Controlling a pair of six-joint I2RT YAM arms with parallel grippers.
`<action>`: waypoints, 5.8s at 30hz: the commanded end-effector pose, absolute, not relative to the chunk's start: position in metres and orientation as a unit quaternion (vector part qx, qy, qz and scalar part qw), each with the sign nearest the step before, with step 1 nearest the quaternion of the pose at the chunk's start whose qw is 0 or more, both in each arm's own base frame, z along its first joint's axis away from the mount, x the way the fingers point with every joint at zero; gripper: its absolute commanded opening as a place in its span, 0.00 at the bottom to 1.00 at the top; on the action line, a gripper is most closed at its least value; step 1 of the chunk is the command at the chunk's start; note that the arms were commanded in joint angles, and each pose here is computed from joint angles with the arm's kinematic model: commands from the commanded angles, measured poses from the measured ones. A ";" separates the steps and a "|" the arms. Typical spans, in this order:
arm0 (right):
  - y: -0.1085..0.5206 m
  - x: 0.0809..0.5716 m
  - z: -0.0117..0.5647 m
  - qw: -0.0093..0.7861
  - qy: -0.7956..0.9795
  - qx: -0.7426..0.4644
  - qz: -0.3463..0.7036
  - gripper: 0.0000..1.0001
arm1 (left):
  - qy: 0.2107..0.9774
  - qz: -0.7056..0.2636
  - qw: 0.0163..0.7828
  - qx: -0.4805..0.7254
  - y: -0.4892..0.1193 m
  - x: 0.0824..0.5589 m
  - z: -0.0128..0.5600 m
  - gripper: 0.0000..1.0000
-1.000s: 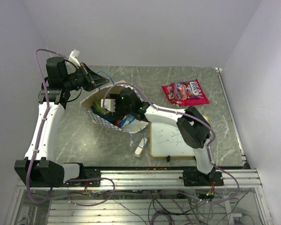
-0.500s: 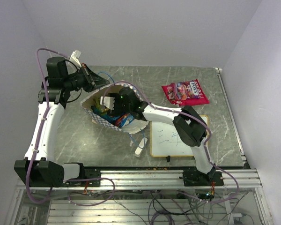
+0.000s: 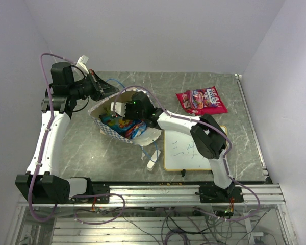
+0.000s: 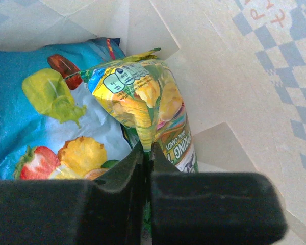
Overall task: Take the snacks out of the paper bag
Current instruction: Take out the snack from the paper bag, then place the snack at the center of the board, then take out the snack from the paper bag.
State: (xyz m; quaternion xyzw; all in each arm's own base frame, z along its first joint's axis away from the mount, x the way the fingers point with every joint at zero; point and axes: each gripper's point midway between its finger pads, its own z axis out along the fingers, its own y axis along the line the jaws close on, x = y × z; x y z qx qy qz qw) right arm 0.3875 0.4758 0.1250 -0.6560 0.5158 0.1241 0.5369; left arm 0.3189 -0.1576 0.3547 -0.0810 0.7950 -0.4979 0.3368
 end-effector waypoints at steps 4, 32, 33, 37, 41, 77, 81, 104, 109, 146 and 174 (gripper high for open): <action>0.471 0.367 0.179 0.561 0.479 -0.656 0.160 0.00 | 0.784 -0.498 0.364 -0.068 -0.159 0.316 0.375 0.07; 0.376 0.243 0.343 0.602 0.405 -0.656 0.209 0.00 | 0.826 -0.417 0.340 -0.171 -0.135 0.352 0.329 0.07; 0.370 0.241 0.353 0.608 0.405 -0.651 0.204 0.00 | 0.829 -0.411 0.338 -0.174 -0.133 0.353 0.326 0.07; 0.348 0.243 0.389 0.636 0.416 -0.627 0.172 0.00 | 0.834 -0.407 0.327 -0.180 -0.132 0.356 0.320 0.07; 0.309 0.269 0.407 0.673 0.444 -0.580 0.120 0.00 | 0.834 -0.406 0.327 -0.181 -0.131 0.356 0.318 0.07; 0.071 0.516 0.203 0.553 0.636 -0.515 -0.155 0.00 | 0.830 -0.431 0.323 -0.144 -0.137 0.369 0.328 0.07; 0.065 0.516 0.183 0.531 0.643 -0.528 -0.163 0.00 | 0.831 -0.429 0.322 -0.143 -0.136 0.372 0.327 0.07; 0.044 0.467 0.083 0.461 0.696 -0.527 -0.157 0.08 | 0.827 -0.442 0.316 -0.142 -0.140 0.372 0.325 0.07; 0.040 0.468 0.081 0.465 0.712 -0.503 -0.153 0.27 | 0.825 -0.447 0.315 -0.142 -0.141 0.366 0.325 0.07; 0.179 0.369 0.253 0.599 0.640 -0.474 0.079 0.71 | 0.792 -0.500 0.329 -0.122 -0.161 0.350 0.368 0.07; 0.435 0.290 0.173 0.477 0.389 -0.777 0.136 0.58 | 0.791 -0.497 0.340 -0.108 -0.169 0.327 0.373 0.07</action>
